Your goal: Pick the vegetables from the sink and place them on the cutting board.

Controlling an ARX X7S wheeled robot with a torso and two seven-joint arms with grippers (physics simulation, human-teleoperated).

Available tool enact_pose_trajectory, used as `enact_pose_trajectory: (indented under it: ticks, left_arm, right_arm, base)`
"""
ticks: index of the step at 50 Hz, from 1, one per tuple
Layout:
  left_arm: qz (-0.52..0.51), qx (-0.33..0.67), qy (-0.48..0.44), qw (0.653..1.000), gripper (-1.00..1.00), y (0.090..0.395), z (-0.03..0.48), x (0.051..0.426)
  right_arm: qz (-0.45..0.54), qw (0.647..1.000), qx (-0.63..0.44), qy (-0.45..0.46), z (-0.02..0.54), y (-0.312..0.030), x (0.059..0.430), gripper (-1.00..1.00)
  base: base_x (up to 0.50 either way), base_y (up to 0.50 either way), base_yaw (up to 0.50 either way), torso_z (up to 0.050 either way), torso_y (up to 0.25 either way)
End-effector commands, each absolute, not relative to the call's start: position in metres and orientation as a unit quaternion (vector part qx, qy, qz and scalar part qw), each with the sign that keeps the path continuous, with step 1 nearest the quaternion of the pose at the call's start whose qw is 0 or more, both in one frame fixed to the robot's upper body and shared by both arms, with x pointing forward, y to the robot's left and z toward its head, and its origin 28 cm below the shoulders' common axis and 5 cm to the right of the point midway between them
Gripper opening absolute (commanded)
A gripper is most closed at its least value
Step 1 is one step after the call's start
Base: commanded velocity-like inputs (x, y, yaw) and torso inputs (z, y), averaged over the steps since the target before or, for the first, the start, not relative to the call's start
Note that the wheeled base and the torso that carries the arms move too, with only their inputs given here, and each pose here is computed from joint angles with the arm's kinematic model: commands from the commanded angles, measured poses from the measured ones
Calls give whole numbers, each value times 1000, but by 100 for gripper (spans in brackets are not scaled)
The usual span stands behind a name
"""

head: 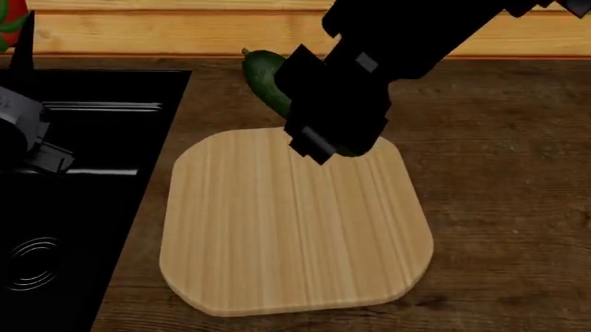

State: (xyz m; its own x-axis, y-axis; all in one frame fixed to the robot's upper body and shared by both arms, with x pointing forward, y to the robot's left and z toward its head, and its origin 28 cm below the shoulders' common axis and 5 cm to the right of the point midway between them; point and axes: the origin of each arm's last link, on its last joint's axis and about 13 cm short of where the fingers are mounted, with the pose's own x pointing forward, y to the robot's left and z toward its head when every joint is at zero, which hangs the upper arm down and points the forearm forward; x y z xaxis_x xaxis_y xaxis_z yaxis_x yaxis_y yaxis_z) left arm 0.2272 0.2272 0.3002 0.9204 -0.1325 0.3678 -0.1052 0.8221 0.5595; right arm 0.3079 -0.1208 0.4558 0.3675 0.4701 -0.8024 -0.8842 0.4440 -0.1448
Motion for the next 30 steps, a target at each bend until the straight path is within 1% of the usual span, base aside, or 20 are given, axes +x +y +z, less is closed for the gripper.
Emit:
enact_pose_trajectory:
  ticks: [1,4,5,8,12,16,17,25,26,30]
  left_arm:
    - [-9,280,-195,940,-100,229,304,230]
    - [-17,281,-187,941,-100,229,308,237]
    - [-18,282,-188,941,-100,230,309,239]
    - [-20,283,-191,940,-100,230,310,242]
    - [-15,289,-194,937,-100,231,309,242]
    - [-20,295,-187,937,-100,232,309,228]
    - [-19,295,-188,937,-100,232,308,225]
    - [-5,297,-202,933,-100,235,309,218]
    - [-2,294,-203,934,-100,236,310,218]
    - [-1,293,-204,934,-100,236,309,217]
  right_arm:
    - [440,772,-316,332,440,-104,319,-100]
    - [433,775,-320,331,432,-106,326,-100]
    - [440,767,-333,328,430,-106,327,-100]
    - [433,773,-331,326,430,-104,326,-100]
    - [415,780,-330,331,412,-110,322,-100]
    - [396,782,-342,339,405,-117,316,-100]
    - [383,788,-347,334,404,-117,317,-100]
    - [366,796,-364,316,393,-112,326,-100]
    - [363,801,-360,311,392,-111,328,-100]
    - [365,799,-361,314,387,-110,328,-100]
  base:
    - [0,0,0,0,0]
    - [0,0,0,0,0]
    - [0,0,0,0,0]
    - [0,0,0,3,0]
    - [0,0,0,0,0]
    - [0,0,0,0,0]
    - [0,0,0,0,10]
    - [0,0,0,0,0]
    - [0,0,0,0,0]
    - [0,0,0,0,0]
